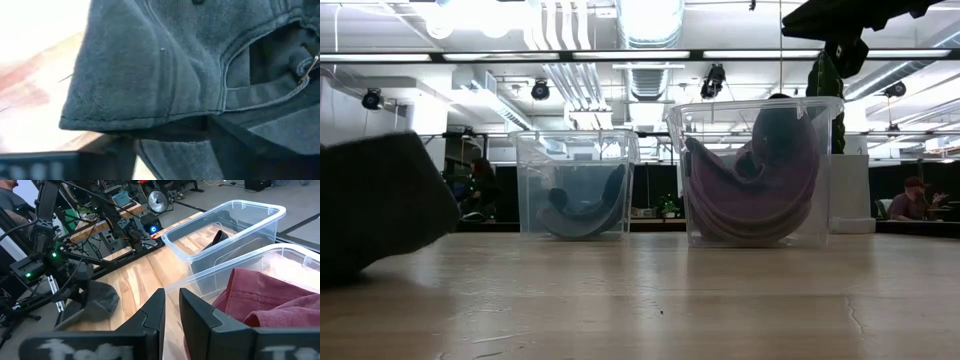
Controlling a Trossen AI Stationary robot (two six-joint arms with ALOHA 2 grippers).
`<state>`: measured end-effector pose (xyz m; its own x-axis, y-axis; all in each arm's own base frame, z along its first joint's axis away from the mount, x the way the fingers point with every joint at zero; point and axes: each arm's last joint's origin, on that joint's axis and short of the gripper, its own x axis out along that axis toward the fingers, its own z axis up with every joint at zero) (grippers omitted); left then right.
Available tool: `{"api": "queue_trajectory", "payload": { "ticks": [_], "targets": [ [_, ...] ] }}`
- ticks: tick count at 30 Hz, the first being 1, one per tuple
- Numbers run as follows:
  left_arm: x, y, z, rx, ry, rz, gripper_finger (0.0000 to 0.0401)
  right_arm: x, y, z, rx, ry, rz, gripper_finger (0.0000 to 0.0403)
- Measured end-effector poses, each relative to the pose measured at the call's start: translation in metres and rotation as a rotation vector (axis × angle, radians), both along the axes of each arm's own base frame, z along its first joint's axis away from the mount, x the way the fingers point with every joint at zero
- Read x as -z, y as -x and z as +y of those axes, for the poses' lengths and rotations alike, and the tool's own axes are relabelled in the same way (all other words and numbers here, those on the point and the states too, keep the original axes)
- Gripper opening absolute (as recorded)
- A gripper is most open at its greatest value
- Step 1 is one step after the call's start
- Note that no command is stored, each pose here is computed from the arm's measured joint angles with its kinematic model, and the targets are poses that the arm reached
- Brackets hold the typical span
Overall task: Pick & Place hat
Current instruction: Put the black cap into the left transparent bin
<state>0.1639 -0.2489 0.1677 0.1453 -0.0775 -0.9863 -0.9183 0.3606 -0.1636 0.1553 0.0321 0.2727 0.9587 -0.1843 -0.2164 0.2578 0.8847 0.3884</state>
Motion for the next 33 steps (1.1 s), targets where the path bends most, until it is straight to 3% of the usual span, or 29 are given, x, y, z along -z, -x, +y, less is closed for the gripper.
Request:
{"api": "queue_trajectory", "payload": {
  "ticks": [7,9,16,22,28,33],
  "targets": [
    [0.006,-0.003,0.0,-0.032,-0.018,0.001,0.0042,0.0,0.0,0.0,0.0,-0.001,0.0,0.0052],
    [0.005,-0.004,0.0,-0.038,-0.025,-0.017,0.0017,0.0,0.0,0.0,0.001,-0.002,0.0,0.0052],
    [-0.006,-0.007,0.007,-0.065,-0.049,-0.112,0.0012,0.0,0.0,0.0,0.001,-0.003,0.0,0.0052],
    [-0.04,-0.005,0.027,-0.114,-0.08,-0.278,0.0011,0.0,0.0,0.0,0.001,-0.003,0.0,0.0052],
    [-0.084,-0.002,0.055,-0.155,-0.122,-0.517,0.0011,0.0,0.0,0.0,0.001,-0.002,0.0,0.0052],
    [-0.118,0.001,0.079,-0.196,-0.223,-0.784,0.0011,0.0,0.0,0.0,0.001,-0.001,0.001,0.0052]
  ]
}}
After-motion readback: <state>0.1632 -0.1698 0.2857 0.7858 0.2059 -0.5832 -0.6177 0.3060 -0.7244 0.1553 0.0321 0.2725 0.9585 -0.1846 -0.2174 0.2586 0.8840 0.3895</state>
